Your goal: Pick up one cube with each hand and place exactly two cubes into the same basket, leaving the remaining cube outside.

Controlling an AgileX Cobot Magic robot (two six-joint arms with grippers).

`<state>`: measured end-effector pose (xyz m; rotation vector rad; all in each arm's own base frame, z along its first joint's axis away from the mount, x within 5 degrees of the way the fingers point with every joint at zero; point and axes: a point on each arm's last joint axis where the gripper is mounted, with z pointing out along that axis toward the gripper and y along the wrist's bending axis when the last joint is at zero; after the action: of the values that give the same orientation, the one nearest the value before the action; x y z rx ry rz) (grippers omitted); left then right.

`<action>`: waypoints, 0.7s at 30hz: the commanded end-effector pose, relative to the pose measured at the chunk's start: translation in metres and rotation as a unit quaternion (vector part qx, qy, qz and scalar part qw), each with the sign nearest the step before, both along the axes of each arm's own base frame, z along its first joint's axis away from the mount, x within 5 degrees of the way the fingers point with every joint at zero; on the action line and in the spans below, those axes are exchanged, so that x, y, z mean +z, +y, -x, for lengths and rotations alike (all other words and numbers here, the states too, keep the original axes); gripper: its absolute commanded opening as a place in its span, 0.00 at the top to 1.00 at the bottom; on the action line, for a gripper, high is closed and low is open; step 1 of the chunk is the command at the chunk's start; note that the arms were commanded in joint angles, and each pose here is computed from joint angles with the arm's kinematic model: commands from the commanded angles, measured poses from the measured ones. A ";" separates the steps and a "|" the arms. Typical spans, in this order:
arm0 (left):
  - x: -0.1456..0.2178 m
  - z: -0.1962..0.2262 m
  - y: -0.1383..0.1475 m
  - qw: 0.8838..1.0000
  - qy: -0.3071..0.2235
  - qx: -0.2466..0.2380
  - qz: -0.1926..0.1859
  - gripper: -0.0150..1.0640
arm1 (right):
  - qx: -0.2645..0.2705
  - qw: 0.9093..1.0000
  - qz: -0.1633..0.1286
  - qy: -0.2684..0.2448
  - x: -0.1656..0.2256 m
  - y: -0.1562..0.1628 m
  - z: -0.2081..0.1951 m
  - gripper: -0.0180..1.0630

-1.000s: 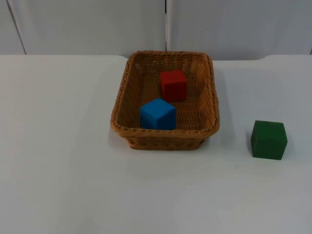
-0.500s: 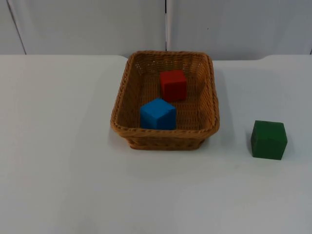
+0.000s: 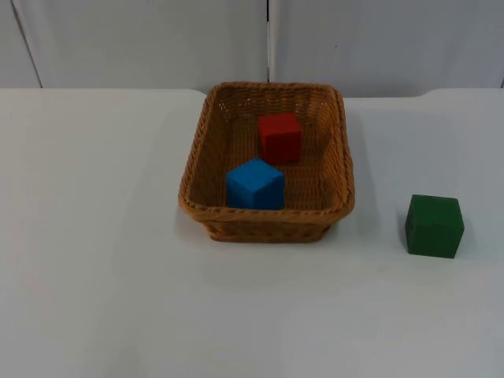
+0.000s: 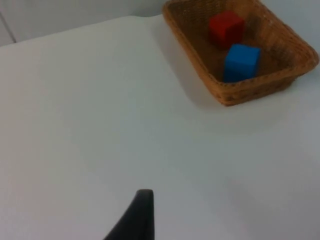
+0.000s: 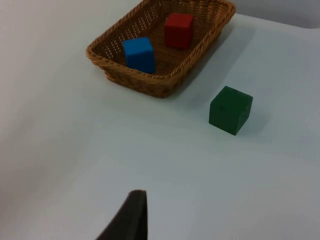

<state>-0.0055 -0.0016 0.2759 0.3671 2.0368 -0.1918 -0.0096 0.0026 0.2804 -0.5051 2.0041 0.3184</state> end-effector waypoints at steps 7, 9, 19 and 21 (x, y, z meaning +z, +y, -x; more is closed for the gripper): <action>-0.002 0.000 -0.002 0.996 0.002 0.085 0.006 0.01 | 0.001 1.000 -0.003 -0.004 0.000 0.000 0.000 0.01; -0.002 0.000 -0.002 0.994 0.002 0.106 0.006 0.01 | 0.001 1.000 -0.003 -0.004 0.000 0.000 0.000 0.01; -0.002 -0.001 -0.002 0.988 0.002 0.153 0.006 0.01 | 0.001 1.000 -0.003 -0.004 0.000 0.000 0.000 0.01; -0.002 -0.001 -0.002 0.988 0.002 0.153 0.006 0.01 | 0.001 1.000 -0.003 -0.004 0.000 0.000 0.000 0.01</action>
<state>-0.0049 -0.0032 0.2757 0.0520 2.0654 -0.0032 -0.0096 0.0026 0.2804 -0.5051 2.0041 0.3184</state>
